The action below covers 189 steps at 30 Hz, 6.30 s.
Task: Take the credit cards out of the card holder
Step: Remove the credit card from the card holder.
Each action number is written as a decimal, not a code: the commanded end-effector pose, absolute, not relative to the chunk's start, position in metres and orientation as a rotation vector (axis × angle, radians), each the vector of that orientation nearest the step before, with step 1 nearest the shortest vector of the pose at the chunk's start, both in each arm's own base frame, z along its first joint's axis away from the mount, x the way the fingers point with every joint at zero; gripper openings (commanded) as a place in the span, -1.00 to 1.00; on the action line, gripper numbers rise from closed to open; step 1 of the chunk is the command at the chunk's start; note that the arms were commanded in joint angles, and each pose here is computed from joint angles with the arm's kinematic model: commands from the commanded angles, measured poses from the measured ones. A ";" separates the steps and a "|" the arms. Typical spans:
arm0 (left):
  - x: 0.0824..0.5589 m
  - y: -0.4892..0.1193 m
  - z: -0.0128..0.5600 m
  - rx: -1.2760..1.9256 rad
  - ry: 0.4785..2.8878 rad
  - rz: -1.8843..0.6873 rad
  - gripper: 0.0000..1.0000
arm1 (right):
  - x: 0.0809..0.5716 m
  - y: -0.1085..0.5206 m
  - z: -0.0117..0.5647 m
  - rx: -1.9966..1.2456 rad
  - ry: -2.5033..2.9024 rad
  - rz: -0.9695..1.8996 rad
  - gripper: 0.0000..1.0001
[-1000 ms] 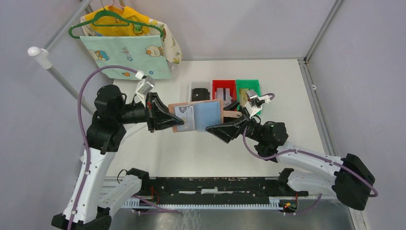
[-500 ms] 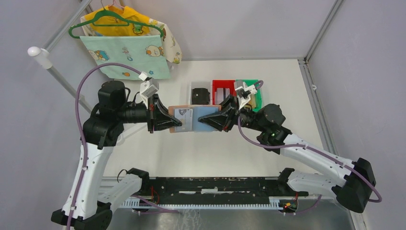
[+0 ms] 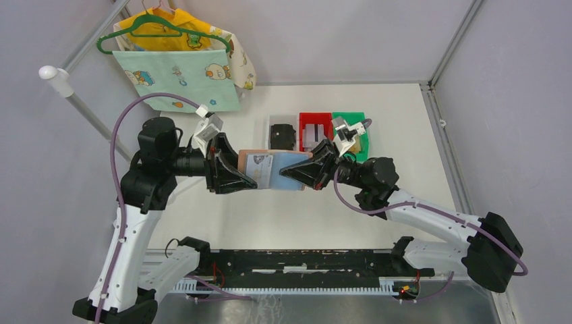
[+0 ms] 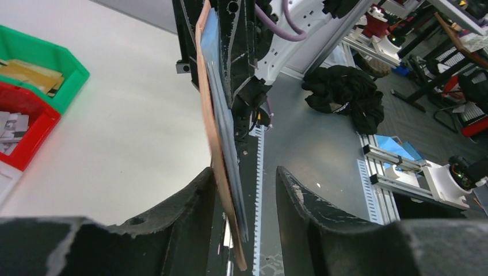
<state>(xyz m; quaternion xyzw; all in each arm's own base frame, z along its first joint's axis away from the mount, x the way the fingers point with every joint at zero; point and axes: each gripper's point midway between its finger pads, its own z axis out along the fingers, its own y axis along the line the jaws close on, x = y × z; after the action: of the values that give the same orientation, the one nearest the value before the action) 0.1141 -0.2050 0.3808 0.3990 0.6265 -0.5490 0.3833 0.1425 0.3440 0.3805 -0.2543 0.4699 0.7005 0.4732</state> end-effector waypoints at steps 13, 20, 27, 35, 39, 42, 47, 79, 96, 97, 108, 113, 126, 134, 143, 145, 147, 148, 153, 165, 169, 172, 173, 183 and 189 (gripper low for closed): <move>0.095 -0.207 0.407 1.090 1.513 -1.555 -0.04 | 0.100 0.326 0.432 -0.647 0.815 1.839 -1.00; 0.089 -0.206 0.411 1.127 1.485 -1.581 -0.17 | 0.095 0.331 0.431 -0.685 0.809 1.850 -1.00; 0.087 -0.206 0.411 1.138 1.479 -1.597 -0.57 | 0.093 0.336 0.428 -0.705 0.815 1.866 -0.99; 0.092 -0.206 0.404 1.118 1.509 -1.546 -0.92 | 0.121 0.320 0.423 -0.618 0.938 1.771 0.09; 0.119 -0.205 0.388 1.063 1.583 -1.366 -0.96 | 0.154 0.299 0.425 -0.499 1.051 1.596 0.28; 0.143 -0.200 0.374 0.999 1.657 -1.215 -0.96 | 0.176 0.277 0.426 -0.390 1.117 1.424 0.20; 0.159 -0.196 0.363 0.939 1.708 -1.131 -0.97 | 0.154 0.278 0.439 -0.451 1.081 1.523 0.13; 0.143 -0.202 0.366 0.959 1.696 -1.261 -0.96 | 0.141 0.369 0.391 -0.620 1.203 1.821 0.18; 0.134 -0.205 0.361 0.969 1.729 -1.364 -0.96 | 0.143 0.383 0.408 -0.594 1.142 1.901 -0.30; 0.139 -0.204 0.358 0.954 1.746 -1.338 -0.96 | 0.153 0.390 0.399 -0.565 1.217 1.857 -0.37; 0.156 -0.201 0.346 0.894 1.806 -1.248 -0.86 | 0.170 0.401 0.390 -0.457 1.279 1.769 -0.95; 0.152 -0.203 0.352 0.903 1.796 -1.287 -0.80 | 0.139 0.378 0.409 -0.496 1.073 1.908 -1.00; 0.121 -0.210 0.379 0.975 1.725 -1.537 -0.57 | 0.106 0.344 0.412 -0.517 0.888 2.055 -1.00; 0.125 -0.209 0.377 0.951 1.742 -1.499 -0.65 | 0.116 0.351 0.405 -0.518 0.968 1.977 -0.68; 0.127 -0.209 0.375 0.950 1.744 -1.480 -0.69 | 0.156 0.381 0.380 -0.464 1.242 1.703 -0.23; 0.125 -0.209 0.375 0.955 1.739 -1.484 -0.69 | 0.161 0.385 0.375 -0.443 1.281 1.677 -0.26; 0.125 -0.209 0.375 0.958 1.737 -1.490 -0.69 | 0.164 0.388 0.371 -0.421 1.303 1.662 -0.29; 0.125 -0.209 0.375 0.958 1.738 -1.495 -0.69 | 0.165 0.389 0.370 -0.411 1.308 1.655 -0.31; 0.122 -0.210 0.375 0.973 1.730 -1.522 -0.62 | 0.160 0.393 0.377 -0.412 1.272 1.686 -0.67; 0.100 -0.208 0.389 1.057 1.648 -1.644 -0.64 | 0.142 0.374 0.383 -0.403 1.174 1.778 -1.00; 0.093 -0.207 0.397 1.084 1.617 -1.679 -0.42 | 0.144 0.368 0.376 -0.381 1.194 1.749 -1.00; 0.087 -0.206 0.402 1.114 1.578 -1.698 -0.30 | 0.147 0.366 0.369 -0.371 1.217 1.736 -1.00; 0.085 -0.205 0.404 1.123 1.566 -1.700 -0.28 | 0.146 0.365 0.369 -0.370 1.218 1.737 -1.00; 0.092 -0.206 0.399 1.104 1.590 -1.636 -0.96 | 0.138 0.367 0.380 -0.403 1.181 1.791 -0.47; 0.094 -0.206 0.399 1.096 1.597 -1.613 -0.96 | 0.131 0.361 0.383 -0.397 1.148 1.838 -0.24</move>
<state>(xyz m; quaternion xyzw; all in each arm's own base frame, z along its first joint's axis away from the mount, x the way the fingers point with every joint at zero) 0.1149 -0.2074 0.3752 0.3742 0.6471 -0.5969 0.2913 0.1259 0.3640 0.3829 -0.1728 0.4683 0.7417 0.4480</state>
